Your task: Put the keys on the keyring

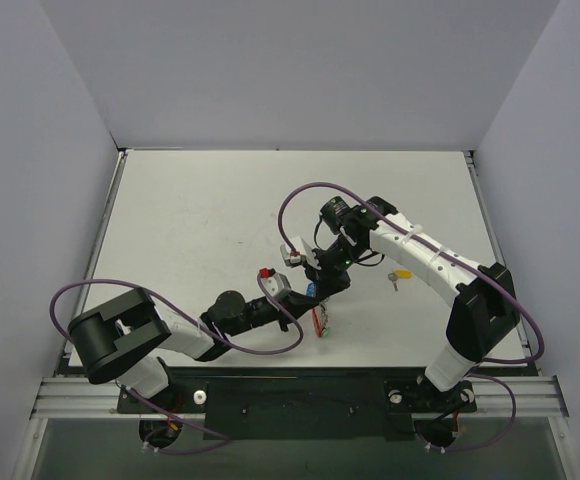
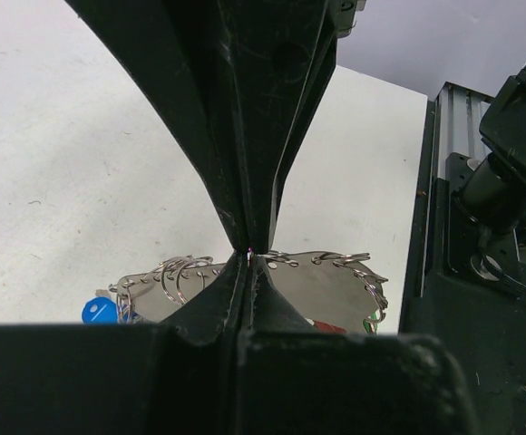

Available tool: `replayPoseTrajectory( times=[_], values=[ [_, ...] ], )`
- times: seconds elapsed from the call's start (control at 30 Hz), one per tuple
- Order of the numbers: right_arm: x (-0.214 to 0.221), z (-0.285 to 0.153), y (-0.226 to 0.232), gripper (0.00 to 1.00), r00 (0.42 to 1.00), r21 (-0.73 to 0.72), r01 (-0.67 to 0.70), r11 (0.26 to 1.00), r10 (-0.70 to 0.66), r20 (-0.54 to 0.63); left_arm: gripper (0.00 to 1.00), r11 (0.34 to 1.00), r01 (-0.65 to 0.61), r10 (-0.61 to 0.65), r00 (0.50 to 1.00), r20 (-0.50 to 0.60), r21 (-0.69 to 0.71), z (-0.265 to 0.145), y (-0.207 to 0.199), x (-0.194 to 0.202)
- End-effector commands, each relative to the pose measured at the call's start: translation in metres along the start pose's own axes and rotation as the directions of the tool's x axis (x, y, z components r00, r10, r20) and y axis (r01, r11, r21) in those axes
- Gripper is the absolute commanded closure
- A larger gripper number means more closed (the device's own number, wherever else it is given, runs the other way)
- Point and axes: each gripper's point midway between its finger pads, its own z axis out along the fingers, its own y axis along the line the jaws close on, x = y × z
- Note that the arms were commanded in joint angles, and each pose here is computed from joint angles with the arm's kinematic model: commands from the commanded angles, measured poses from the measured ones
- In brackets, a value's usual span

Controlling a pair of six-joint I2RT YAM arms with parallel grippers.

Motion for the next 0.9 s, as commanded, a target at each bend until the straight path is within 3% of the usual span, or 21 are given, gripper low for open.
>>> replayPoseTrajectory(
  times=[0.0, 0.07, 0.1, 0.13, 0.17, 0.3, 0.47, 0.67, 0.87],
  values=[
    [-0.004, -0.003, 0.011, 1.0, 0.999, -0.039, -0.016, 0.999, 0.017, 0.038, 1.0, 0.996, -0.066, 0.048, 0.958, 0.283, 0.053, 0.005, -0.017, -0.08],
    [-0.006, -0.005, 0.008, 0.97, 0.998, -0.036, -0.038, 0.999, 0.04, 0.056, 1.0, 0.998, -0.062, 0.051, 0.958, 0.282, 0.03, 0.002, -0.015, -0.081],
    [-0.009, -0.006, 0.009, 0.9, 0.996, -0.045, -0.051, 0.998, 0.054, 0.074, 1.0, 0.998, -0.061, 0.054, 0.961, 0.27, 0.015, 0.002, -0.011, -0.079],
    [-0.008, -0.01, 0.008, 0.69, 0.994, -0.039, -0.069, 0.997, 0.072, 0.087, 1.0, 0.997, -0.082, 0.076, 0.959, 0.273, 0.011, -0.001, -0.012, -0.081],
    [-0.011, -0.013, 0.009, 0.63, 0.991, -0.041, -0.07, 0.997, 0.074, 0.109, 1.0, 0.996, -0.087, 0.082, 0.965, 0.251, 0.011, -0.002, -0.012, -0.077],
    [-0.011, -0.036, 0.013, 0.53, 0.985, -0.004, -0.034, 0.999, 0.034, 0.169, 1.0, 0.974, -0.226, 0.217, 0.96, 0.178, 0.032, -0.006, -0.018, -0.072],
    [-0.004, -0.035, 0.024, 0.5, 0.973, 0.002, 0.126, 0.992, -0.124, 0.196, 1.0, 0.942, -0.331, 0.328, 0.943, 0.056, 0.062, -0.01, -0.018, -0.056],
    [-0.016, -0.046, 0.036, 0.53, 0.96, -0.033, 0.164, 0.986, -0.151, 0.235, 1.0, 0.92, -0.384, 0.387, 0.922, -0.017, 0.077, -0.012, -0.016, -0.052],
    [-0.02, -0.041, 0.037, 0.59, 0.964, -0.069, 0.158, 0.985, -0.139, 0.225, 1.0, 0.922, -0.382, 0.384, 0.923, -0.019, 0.069, -0.011, -0.014, -0.052]
  ],
)
